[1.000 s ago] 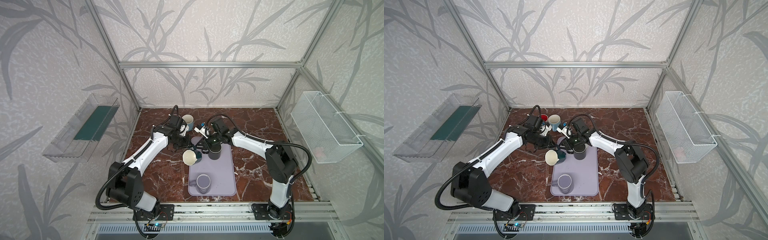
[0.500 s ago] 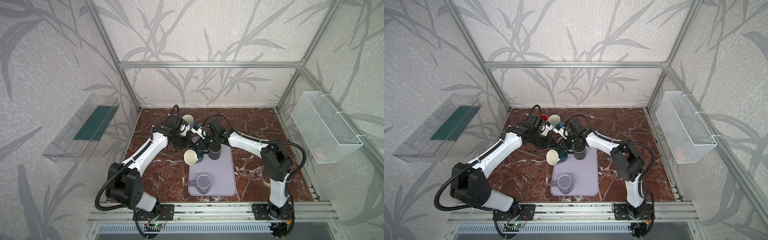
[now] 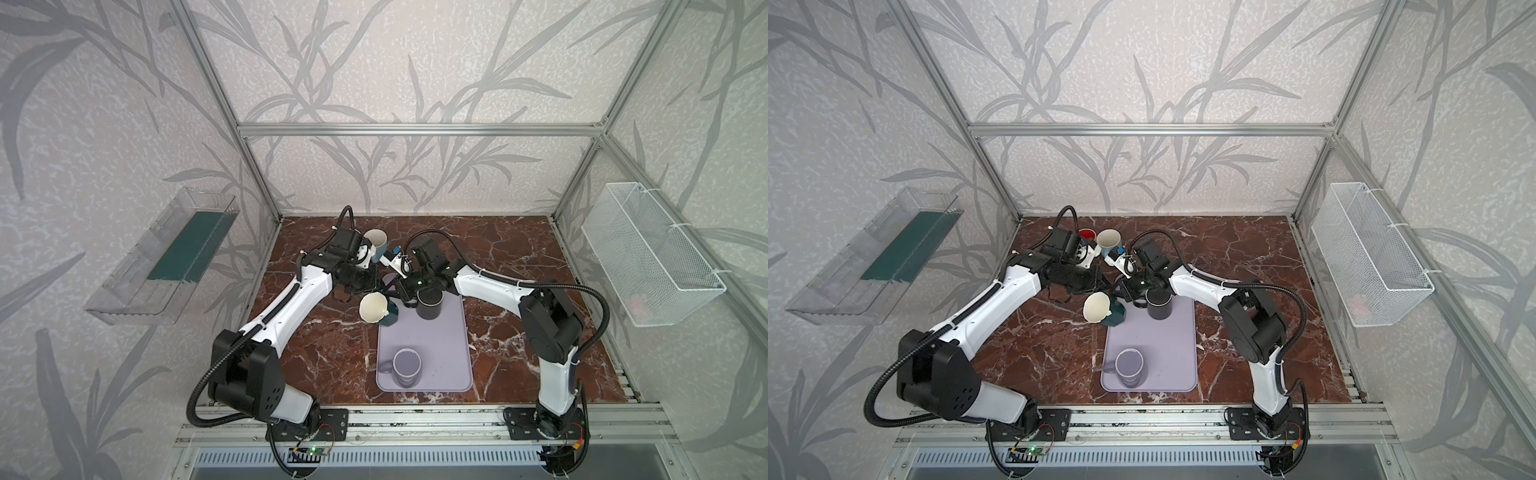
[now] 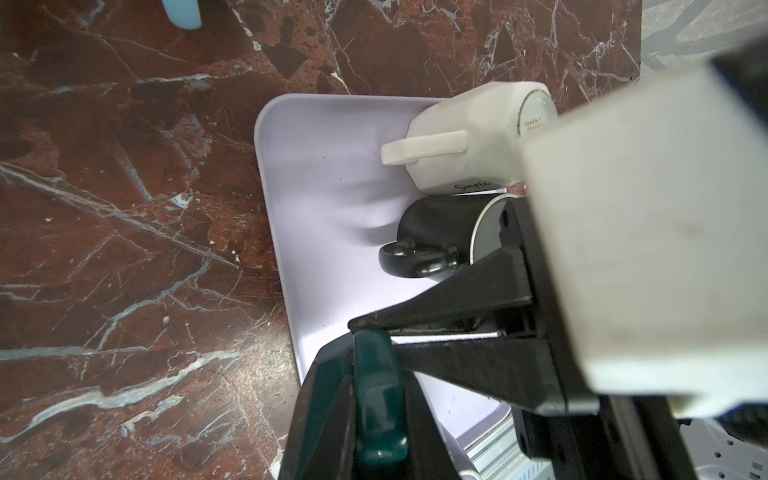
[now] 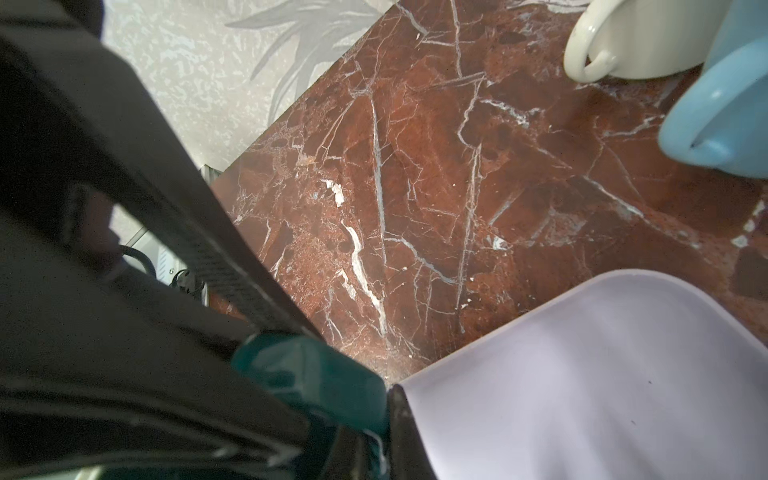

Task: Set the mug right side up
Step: 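Carry the dark green mug beyond the tray with the right gripper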

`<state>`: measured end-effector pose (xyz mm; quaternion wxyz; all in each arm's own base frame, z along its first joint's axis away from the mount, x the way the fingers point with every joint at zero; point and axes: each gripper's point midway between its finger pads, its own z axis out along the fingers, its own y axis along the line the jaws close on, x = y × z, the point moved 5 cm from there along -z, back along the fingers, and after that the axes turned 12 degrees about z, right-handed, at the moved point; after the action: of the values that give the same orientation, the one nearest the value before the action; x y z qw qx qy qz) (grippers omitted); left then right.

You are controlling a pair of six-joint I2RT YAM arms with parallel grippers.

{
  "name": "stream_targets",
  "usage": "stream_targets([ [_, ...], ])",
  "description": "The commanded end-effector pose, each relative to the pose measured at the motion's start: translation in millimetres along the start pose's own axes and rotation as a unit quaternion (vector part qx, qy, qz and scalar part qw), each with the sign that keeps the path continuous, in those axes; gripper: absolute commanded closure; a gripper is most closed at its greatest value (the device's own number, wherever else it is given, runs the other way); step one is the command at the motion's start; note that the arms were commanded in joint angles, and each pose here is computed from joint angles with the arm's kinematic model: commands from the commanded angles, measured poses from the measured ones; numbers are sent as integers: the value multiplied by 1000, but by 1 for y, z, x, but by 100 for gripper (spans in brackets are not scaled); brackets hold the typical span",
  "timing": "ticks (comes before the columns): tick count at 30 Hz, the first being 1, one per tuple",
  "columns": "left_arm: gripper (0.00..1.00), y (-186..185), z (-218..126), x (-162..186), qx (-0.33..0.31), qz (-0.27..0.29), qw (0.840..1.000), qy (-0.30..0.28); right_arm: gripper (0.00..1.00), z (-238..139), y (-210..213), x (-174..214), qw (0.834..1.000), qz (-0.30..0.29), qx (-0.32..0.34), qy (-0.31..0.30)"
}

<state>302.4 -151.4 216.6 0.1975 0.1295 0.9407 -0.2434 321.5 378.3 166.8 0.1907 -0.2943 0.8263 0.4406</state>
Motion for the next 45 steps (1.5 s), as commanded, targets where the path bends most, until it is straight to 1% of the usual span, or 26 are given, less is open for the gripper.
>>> stream_targets([
  [1, 82, -23, -45, -24, 18, 22, 996, -86, 100, -14, -3, -16, 998, 27, 39, -49],
  [4, 77, -24, -62, -34, 6, 15, 993, -115, 100, -17, -5, -18, 996, 39, 54, -60],
  [12, 74, -19, -97, -56, -49, 1, 982, -181, 100, -31, -3, -24, 992, 54, 77, -85],
  [15, 74, -19, -98, -61, -47, -7, 981, -189, 100, -38, -1, -27, 990, 57, 76, -99],
  [21, 74, -17, -94, -58, -46, -28, 980, -192, 100, -59, 5, -35, 986, 62, 73, -138],
  [27, 74, -13, -91, -50, -56, -38, 980, -189, 100, -83, 7, -46, 975, 77, 77, -193],
  [28, 74, -12, -91, -50, -58, -41, 979, -190, 100, -95, 13, -51, 972, 75, 76, -211],
  [31, 74, -13, -94, -49, -58, -40, 978, -194, 100, -111, 11, -56, 962, 90, 86, -244],
  [39, 75, -13, -91, -44, -62, -40, 979, -189, 100, -153, -8, -65, 926, 129, 118, -335],
  [45, 75, -11, -84, -37, -60, -44, 980, -185, 100, -185, -31, -71, 894, 162, 137, -394],
])
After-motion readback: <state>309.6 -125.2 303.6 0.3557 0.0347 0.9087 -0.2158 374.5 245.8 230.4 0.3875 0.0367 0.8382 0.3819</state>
